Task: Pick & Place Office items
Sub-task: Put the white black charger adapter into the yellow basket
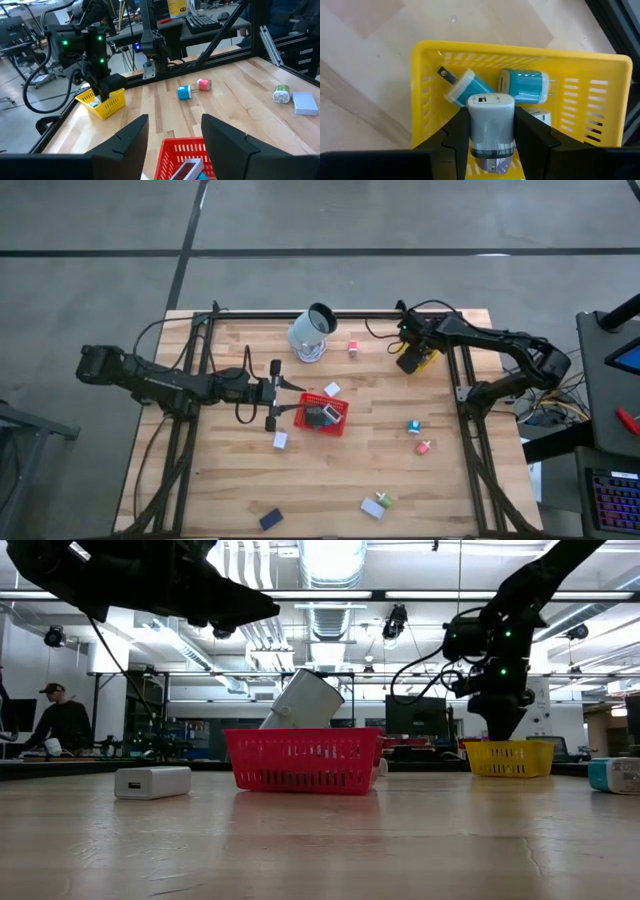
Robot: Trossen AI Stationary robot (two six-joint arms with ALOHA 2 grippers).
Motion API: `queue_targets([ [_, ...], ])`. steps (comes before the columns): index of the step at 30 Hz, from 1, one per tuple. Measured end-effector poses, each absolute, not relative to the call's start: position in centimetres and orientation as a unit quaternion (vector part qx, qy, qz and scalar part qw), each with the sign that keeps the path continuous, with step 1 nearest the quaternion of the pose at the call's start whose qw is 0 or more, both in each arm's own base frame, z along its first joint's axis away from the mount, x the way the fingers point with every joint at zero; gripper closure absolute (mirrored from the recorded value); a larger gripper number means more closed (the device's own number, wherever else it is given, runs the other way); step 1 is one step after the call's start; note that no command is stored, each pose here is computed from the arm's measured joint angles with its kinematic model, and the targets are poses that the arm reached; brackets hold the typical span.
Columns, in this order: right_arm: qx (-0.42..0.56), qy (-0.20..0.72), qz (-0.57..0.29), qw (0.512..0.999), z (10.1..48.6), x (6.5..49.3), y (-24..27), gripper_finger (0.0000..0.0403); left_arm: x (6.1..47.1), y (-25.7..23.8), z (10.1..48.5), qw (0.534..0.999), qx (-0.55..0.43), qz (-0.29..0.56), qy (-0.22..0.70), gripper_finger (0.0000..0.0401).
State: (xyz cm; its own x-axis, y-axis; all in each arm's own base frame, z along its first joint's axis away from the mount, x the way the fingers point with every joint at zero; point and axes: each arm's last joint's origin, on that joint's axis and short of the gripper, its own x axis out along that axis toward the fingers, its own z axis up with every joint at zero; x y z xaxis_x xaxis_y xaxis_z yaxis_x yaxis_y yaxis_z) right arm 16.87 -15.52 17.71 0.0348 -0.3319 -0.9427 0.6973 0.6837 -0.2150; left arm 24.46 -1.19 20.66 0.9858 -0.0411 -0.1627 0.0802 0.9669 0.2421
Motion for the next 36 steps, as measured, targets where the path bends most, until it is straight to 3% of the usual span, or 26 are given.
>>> queue_targets([
  [9,0.158,0.590,-0.368,0.701,17.64,16.93,-15.56,0.0284,24.46,-1.20,20.66,0.989,0.125,-0.031,0.078,0.0215],
  [16,0.165,0.588,-0.369,0.700,17.59,16.87,-15.55,0.0223,24.46,-1.20,20.66,0.989,0.125,-0.031,0.079,0.0215],
  [36,0.164,0.579,-0.378,0.704,17.99,16.76,-15.47,0.0241,24.46,-1.19,20.66,0.989,0.125,-0.031,0.079,0.0215],
])
